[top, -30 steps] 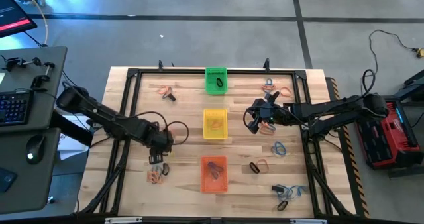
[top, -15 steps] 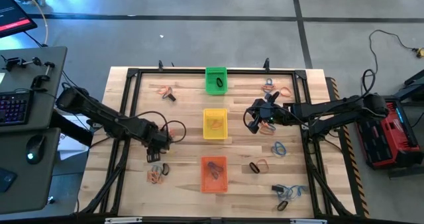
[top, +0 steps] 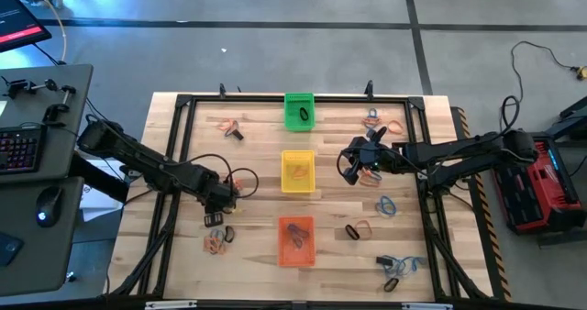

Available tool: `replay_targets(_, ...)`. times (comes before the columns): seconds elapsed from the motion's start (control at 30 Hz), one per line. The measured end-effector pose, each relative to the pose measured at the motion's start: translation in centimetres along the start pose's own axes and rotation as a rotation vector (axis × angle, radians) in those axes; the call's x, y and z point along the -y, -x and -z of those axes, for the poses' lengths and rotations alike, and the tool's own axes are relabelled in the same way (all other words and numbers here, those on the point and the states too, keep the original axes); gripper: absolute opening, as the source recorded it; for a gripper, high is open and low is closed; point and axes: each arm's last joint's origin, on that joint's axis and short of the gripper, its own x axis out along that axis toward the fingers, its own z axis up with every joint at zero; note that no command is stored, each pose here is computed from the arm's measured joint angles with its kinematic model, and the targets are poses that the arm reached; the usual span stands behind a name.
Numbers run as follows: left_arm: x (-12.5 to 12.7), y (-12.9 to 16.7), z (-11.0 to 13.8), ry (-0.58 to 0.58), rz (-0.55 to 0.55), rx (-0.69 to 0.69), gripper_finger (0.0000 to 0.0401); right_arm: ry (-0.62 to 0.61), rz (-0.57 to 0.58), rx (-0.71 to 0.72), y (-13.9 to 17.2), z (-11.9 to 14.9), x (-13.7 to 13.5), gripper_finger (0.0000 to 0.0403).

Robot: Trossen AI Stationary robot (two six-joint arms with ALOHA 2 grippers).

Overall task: Sort rubber bands into baskets
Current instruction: Put the black rubber band into the green bin

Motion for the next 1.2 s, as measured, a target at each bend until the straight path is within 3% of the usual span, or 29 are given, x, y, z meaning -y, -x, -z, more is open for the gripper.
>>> replay_targets(0.23,0.3,0.0,-0.3,0.001,0.054,0.023,0.0082,0.000,0.000,0.000,0.0,0.0,0.0,0.0000)
replay_targets(0.53,2.1,1.6,-1.2,-0.144,0.072,0.109,0.0148,0.000,0.000,-0.001,0.0,0.0,0.0,0.0000)
replay_targets(0.87,5.8,2.6,-0.7,-0.506,0.160,0.244,0.0168,0.001,0.000,-0.002,0.0,0.0,0.0,0.0000)
replay_targets(1.2,6.8,1.8,0.0,-0.668,0.074,0.255,0.0168,0.002,0.000,-0.004,0.0,0.0,0.0,0.0000)
